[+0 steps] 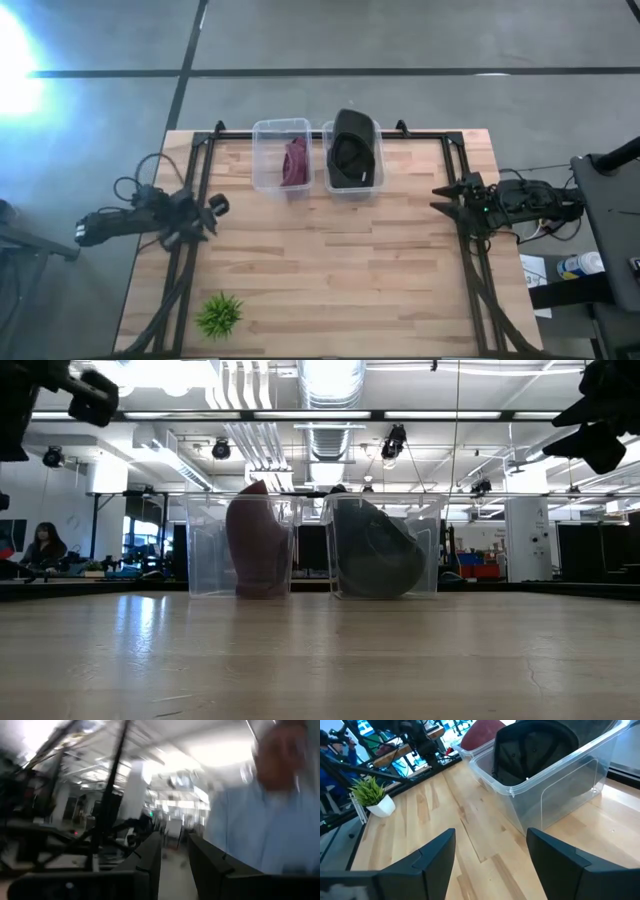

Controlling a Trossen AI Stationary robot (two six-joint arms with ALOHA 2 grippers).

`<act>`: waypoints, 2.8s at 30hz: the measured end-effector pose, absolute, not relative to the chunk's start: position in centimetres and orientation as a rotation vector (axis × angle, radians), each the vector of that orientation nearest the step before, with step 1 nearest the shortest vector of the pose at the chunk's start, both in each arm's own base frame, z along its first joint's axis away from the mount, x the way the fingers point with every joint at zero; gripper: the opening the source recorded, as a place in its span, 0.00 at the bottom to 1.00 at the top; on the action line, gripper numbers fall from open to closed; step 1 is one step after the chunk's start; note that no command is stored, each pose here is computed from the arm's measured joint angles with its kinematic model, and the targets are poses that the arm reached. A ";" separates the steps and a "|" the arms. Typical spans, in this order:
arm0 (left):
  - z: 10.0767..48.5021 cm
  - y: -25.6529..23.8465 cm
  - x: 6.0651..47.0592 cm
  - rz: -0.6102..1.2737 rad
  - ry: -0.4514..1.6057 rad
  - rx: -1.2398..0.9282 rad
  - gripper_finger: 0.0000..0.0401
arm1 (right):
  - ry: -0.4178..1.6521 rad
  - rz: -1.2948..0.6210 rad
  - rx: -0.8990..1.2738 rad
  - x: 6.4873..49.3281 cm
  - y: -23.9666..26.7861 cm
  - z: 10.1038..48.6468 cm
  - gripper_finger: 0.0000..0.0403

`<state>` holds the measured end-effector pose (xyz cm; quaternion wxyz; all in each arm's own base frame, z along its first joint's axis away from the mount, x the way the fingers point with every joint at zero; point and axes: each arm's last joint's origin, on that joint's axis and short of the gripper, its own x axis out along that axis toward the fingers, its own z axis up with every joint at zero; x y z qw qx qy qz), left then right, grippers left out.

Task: Pick & Place hat
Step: Return to Home Position

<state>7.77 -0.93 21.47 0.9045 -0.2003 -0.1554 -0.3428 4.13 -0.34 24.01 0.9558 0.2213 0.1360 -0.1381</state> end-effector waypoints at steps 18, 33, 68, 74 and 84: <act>17.1 -1.5 9.5 -0.401 -0.122 0.297 0.23 | 0.276 -0.280 0.449 4.1 -0.3 24.0 0.61; 16.7 1.2 9.7 0.066 -0.018 0.048 0.23 | 0.276 -0.280 0.449 4.1 -0.3 24.0 0.61; 16.9 1.0 9.8 0.041 -0.033 -0.009 0.23 | 0.277 -0.281 0.449 4.1 -0.3 24.0 0.60; 17.0 1.0 9.8 0.044 -0.035 -0.008 0.23 | 0.279 -0.274 0.438 4.1 -0.3 24.0 0.62; 17.0 1.0 9.8 0.045 -0.036 -0.008 0.23 | 0.052 -0.135 0.395 5.3 0.3 25.6 0.62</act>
